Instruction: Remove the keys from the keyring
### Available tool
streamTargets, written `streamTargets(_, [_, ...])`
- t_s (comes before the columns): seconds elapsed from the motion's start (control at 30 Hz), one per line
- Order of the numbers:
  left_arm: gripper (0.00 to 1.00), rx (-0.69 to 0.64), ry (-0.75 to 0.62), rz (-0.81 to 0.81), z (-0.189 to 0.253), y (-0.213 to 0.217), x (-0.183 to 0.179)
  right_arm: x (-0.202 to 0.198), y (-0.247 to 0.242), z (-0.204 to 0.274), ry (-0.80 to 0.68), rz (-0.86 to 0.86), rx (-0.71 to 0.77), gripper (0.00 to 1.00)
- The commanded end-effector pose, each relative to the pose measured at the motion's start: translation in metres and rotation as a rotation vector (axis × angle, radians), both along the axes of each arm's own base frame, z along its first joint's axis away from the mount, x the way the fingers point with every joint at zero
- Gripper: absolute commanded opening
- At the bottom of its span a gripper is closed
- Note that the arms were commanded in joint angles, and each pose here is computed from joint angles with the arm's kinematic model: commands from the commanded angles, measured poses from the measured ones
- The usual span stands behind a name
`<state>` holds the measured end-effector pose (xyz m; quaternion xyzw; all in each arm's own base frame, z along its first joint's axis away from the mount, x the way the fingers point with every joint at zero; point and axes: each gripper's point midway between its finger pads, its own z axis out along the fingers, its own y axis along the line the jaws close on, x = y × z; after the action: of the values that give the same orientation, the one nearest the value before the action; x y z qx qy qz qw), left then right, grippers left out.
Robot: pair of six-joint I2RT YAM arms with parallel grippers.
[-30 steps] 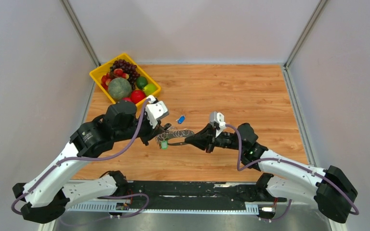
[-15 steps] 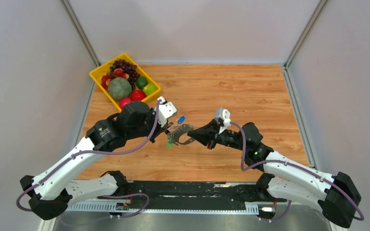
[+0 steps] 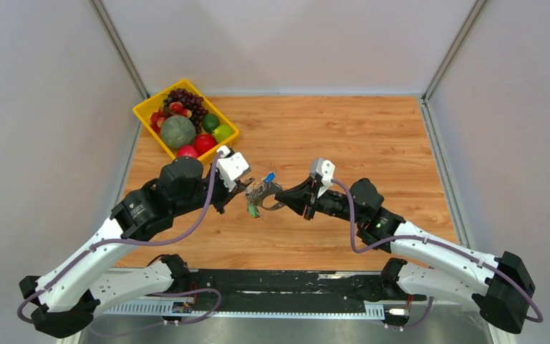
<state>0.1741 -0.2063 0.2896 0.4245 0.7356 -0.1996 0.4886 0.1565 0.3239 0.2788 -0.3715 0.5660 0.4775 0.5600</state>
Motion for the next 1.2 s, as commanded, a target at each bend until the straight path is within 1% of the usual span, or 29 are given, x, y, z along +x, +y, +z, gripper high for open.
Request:
streamTargets(0.0, [0.00,-0.096,-0.105,0.024,0.036,0.002,0.006,0.016,-0.003,-0.018,0.044,-0.090,-0.021,0.23])
streamTargets(0.03, [0.00,-0.103,-0.116,0.020,0.042,0.003,0.005,0.018,-0.003,-0.025,0.062,-0.097,-0.030,0.40])
streamTargets(0.07, [0.00,-0.104,-0.120,0.008,0.043,0.003,0.003,0.018,-0.002,-0.032,0.072,-0.098,-0.043,0.52])
streamTargets(0.1, [0.00,-0.111,-0.126,0.001,0.047,0.003,0.002,0.019,0.000,-0.038,0.081,-0.099,-0.057,0.63])
streamTargets(0.13, [0.00,-0.110,-0.127,-0.018,0.048,0.002,-0.001,0.019,0.001,-0.042,0.087,-0.096,-0.068,0.70])
streamTargets(0.27, [0.00,-0.097,-0.123,-0.069,0.047,-0.001,-0.007,0.017,0.003,-0.032,0.069,-0.072,-0.067,0.72])
streamTargets(0.4, [0.00,-0.066,-0.102,-0.071,0.034,-0.002,-0.006,0.013,-0.002,0.004,-0.009,-0.068,-0.007,0.70])
streamTargets(0.57, [0.00,-0.071,-0.083,-0.082,0.028,-0.006,-0.008,-0.005,-0.004,0.052,-0.082,0.011,0.072,0.71])
streamTargets(0.8, [0.00,-0.079,-0.064,-0.106,0.025,-0.011,-0.010,-0.001,-0.006,0.094,-0.141,-0.014,0.108,0.72])
streamTargets(0.9, [0.00,-0.086,-0.057,-0.115,0.025,-0.013,-0.012,0.006,-0.004,0.104,-0.157,-0.039,0.112,0.70])
streamTargets(0.97, [0.00,-0.092,-0.055,-0.119,0.026,-0.014,-0.012,0.009,0.001,0.106,-0.161,-0.036,0.104,0.64])
streamTargets(1.1, [0.00,-0.101,-0.055,-0.121,0.028,-0.014,-0.014,0.016,0.015,0.099,-0.144,-0.019,0.071,0.38])
streamTargets(1.17, [0.00,-0.107,-0.059,-0.123,0.030,-0.014,-0.014,0.021,0.023,0.087,-0.118,-0.009,0.035,0.14])
